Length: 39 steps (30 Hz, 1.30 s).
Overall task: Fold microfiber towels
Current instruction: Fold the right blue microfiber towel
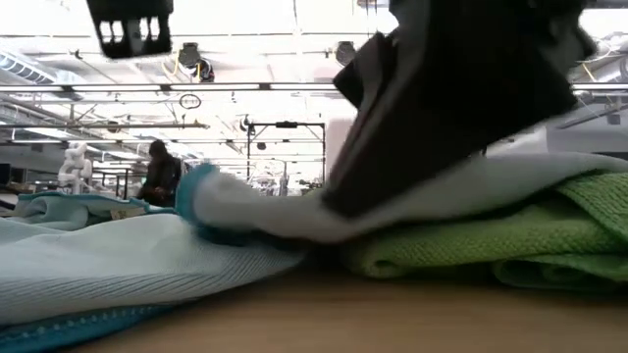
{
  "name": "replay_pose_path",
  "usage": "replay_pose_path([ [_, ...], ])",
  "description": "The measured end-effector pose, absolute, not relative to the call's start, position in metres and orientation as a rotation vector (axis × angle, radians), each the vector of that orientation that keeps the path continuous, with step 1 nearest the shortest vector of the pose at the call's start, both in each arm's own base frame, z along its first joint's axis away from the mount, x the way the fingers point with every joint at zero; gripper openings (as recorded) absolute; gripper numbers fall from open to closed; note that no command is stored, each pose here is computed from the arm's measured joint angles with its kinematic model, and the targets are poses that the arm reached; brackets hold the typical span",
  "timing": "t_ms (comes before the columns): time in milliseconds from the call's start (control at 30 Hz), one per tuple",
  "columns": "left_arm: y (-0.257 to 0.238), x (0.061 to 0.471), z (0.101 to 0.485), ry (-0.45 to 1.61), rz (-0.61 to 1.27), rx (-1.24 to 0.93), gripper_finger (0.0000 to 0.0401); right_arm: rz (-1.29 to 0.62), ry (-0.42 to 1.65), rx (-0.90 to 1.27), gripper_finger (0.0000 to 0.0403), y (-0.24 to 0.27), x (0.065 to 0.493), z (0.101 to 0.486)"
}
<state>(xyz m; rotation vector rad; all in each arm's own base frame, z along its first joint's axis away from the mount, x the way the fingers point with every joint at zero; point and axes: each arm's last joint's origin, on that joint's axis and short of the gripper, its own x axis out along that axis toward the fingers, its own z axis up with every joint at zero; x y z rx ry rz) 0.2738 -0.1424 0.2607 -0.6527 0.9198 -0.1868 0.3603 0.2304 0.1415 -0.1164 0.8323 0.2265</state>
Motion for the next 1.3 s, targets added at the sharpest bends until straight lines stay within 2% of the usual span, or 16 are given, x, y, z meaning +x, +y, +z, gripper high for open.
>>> replay_pose_path([
  [133, -0.17, 0.263, 0.269, 0.785, -0.271, -0.36, 0.0195, 0.174, 0.796, -0.017, 0.0001, 0.228, 0.359, 0.159],
  [267, -0.186, 0.252, 0.27, 0.697, -0.247, -0.125, 0.0239, 0.162, 0.767, 0.014, 0.0001, 0.225, 0.358, 0.173],
  [467, -0.195, 0.259, 0.255, 0.65, -0.2, 0.101, 0.0326, 0.133, 0.766, 0.046, 0.0001, 0.214, 0.36, 0.184],
  [600, -0.202, 0.275, 0.236, 0.631, -0.23, 0.204, 0.0353, 0.112, 0.766, 0.055, 0.0001, 0.204, 0.363, 0.189],
  [700, -0.203, 0.285, 0.22, 0.652, -0.232, 0.245, 0.0347, 0.099, 0.764, 0.062, 0.0, 0.199, 0.366, 0.189],
  [833, -0.2, 0.295, 0.201, 0.711, -0.217, 0.229, 0.0314, 0.079, 0.765, 0.086, 0.0, 0.194, 0.369, 0.189],
  [1000, -0.196, 0.304, 0.188, 0.752, -0.186, 0.152, 0.0275, 0.065, 0.766, 0.101, 0.0, 0.19, 0.371, 0.189],
  [1300, -0.187, 0.312, 0.171, 0.814, -0.077, -0.001, 0.0228, 0.061, 0.782, 0.1, 0.0, 0.19, 0.369, 0.188],
])
